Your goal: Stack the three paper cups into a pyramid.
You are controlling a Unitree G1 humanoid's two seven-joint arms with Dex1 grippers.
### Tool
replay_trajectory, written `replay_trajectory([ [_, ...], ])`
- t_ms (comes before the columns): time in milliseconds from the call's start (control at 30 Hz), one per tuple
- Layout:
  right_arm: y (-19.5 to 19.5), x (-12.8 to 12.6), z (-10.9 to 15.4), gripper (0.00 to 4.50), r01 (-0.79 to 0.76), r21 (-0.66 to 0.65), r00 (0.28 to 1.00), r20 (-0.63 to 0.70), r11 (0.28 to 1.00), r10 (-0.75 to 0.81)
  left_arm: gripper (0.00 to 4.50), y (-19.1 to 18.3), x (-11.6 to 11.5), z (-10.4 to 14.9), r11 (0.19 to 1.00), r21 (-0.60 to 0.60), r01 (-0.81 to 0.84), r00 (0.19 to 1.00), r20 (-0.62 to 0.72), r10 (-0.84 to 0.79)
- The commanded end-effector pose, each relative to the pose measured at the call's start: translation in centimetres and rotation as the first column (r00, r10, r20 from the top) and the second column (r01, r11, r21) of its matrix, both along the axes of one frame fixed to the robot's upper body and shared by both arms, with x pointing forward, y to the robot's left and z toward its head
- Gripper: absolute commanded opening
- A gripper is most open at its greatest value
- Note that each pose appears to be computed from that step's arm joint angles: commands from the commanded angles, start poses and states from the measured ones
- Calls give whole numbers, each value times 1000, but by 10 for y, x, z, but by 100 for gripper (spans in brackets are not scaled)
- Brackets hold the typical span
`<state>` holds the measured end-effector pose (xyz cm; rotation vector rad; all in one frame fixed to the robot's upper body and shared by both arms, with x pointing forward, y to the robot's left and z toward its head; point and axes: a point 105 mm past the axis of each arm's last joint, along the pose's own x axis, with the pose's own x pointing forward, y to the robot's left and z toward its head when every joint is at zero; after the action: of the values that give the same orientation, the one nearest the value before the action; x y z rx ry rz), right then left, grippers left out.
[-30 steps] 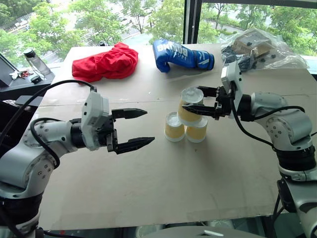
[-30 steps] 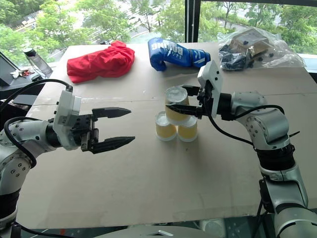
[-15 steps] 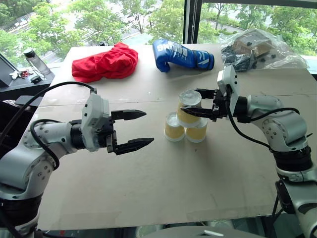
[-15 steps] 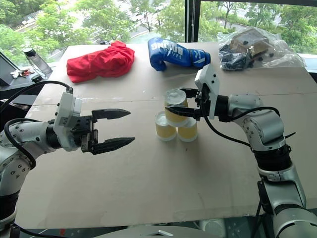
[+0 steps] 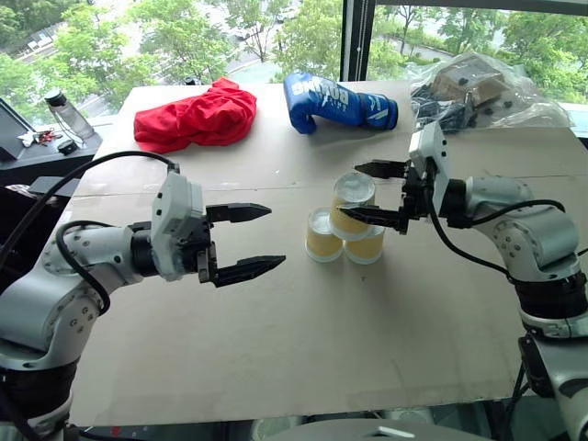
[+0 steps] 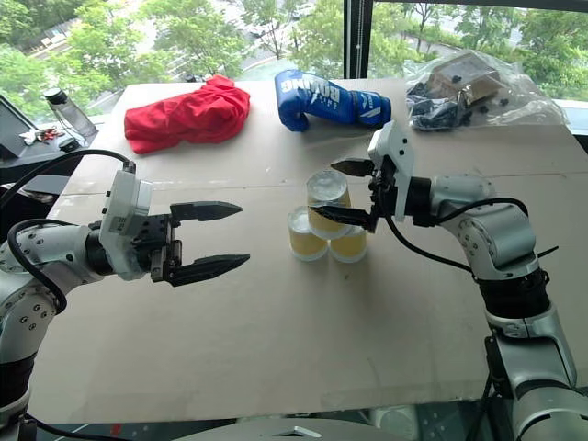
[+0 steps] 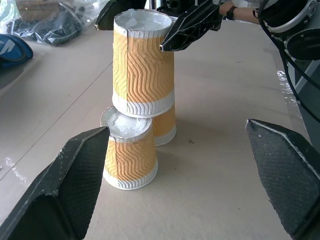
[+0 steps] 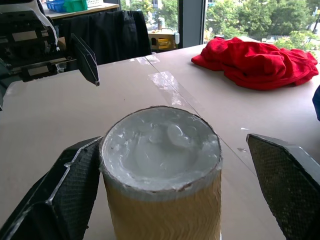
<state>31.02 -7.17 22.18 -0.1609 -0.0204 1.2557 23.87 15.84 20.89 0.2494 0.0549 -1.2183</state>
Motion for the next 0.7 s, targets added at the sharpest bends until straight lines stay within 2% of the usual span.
replay_trajectory([
  [33, -18, -12, 25, 445, -7, 33, 997, 81, 999, 4, 450, 4, -4, 7, 1000, 2, -7, 999, 42, 7],
  [133, -46, -35, 17, 445, -47, 25, 999, -4, 999, 47, 450, 7, -6, 4, 1000, -1, -22, 999, 26, 22],
  [300, -86, -50, -21, 445, 50, -24, 990, -134, 998, -53, 450, 15, -8, -16, 995, 19, -94, 995, -23, 94],
  [467, -120, -48, -70, 445, 217, -113, 965, -124, 970, -231, 450, 23, -5, -47, 979, 27, -201, 975, -93, 202],
  [600, -139, -51, -87, 445, 300, -59, 950, -68, 952, -303, 450, 27, -4, -69, 961, 28, -275, 957, -87, 277],
  [700, -154, -61, -100, 445, 317, -29, 948, -31, 948, -318, 450, 27, -5, -94, 937, 74, -341, 934, -91, 347],
])
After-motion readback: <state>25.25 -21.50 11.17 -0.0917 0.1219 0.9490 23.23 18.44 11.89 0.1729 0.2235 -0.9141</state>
